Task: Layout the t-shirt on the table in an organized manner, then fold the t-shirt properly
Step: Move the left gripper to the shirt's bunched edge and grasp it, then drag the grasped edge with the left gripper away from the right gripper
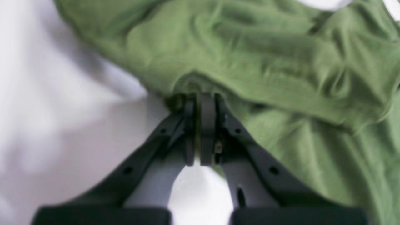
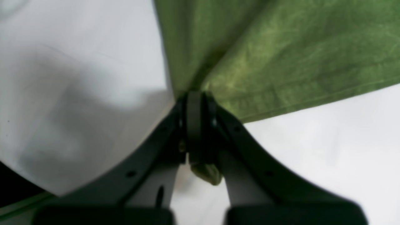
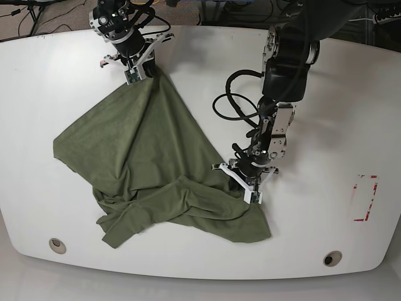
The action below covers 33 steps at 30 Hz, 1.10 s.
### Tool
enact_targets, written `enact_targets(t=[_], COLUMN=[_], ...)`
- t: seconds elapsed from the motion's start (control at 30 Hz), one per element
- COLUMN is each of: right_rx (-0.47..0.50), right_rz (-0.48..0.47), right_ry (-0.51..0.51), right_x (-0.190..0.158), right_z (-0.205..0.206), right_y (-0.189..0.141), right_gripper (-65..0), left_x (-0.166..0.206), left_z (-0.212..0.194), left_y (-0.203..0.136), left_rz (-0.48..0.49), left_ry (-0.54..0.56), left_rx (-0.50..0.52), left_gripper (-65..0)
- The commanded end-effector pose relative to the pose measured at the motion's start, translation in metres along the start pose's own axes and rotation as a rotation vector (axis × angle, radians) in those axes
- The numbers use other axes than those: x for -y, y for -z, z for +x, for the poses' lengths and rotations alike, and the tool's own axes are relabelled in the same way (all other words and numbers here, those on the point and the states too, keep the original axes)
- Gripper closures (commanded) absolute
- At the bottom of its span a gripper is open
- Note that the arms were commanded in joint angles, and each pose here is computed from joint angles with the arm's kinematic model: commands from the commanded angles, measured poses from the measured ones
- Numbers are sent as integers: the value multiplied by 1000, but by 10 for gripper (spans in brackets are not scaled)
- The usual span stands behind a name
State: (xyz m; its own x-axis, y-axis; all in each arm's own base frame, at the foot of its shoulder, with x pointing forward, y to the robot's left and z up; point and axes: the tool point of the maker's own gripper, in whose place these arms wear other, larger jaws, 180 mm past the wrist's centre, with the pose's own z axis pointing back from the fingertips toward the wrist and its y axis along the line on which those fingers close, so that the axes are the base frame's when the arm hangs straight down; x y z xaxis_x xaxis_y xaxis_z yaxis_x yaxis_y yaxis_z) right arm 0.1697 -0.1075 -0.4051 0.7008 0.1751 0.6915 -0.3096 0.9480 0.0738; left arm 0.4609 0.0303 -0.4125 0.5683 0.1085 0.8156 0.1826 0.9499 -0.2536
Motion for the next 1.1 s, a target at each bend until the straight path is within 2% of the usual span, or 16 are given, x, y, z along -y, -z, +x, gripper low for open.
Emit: enact_targets(t=[0.0, 0.17, 0.27, 0.43, 0.5, 0.53, 0.67, 0.8, 1.07], right_rx=[44, 44, 44, 44, 44, 44, 44, 44, 41], right_rz=[6, 8, 8, 8, 7, 6, 6, 6, 10], right_ry=[-5, -6, -6, -6, -6, -5, -5, -5, -22], right_x=[-1, -1, -1, -1, -1, 0, 0, 0, 2], right_z=[12, 12, 12, 12, 12, 12, 12, 12, 11], right_y=[-3, -3, -3, -3, -3, -3, -3, -3, -4], right_gripper=[0, 0, 0, 0, 0, 0, 0, 0, 0], left_x=[7, 9, 10, 14, 16, 14, -6, -15, -60], left_z=[9, 0, 0, -1, -3, -6, -11, -33, -72], left_y=[5, 7, 7, 7, 7, 7, 3, 1, -19], left_rz=[-18, -20, -21, -32, -37, -36, -4, 10, 80], left_ry=[-4, -6, -3, 26, 37, 44, 60, 54, 71], left_rx=[19, -4, 1, 3, -4, -8, -24, -73, -175], left_gripper=[-135, -310, -335, -286, -239, -190, -76, -53, -50])
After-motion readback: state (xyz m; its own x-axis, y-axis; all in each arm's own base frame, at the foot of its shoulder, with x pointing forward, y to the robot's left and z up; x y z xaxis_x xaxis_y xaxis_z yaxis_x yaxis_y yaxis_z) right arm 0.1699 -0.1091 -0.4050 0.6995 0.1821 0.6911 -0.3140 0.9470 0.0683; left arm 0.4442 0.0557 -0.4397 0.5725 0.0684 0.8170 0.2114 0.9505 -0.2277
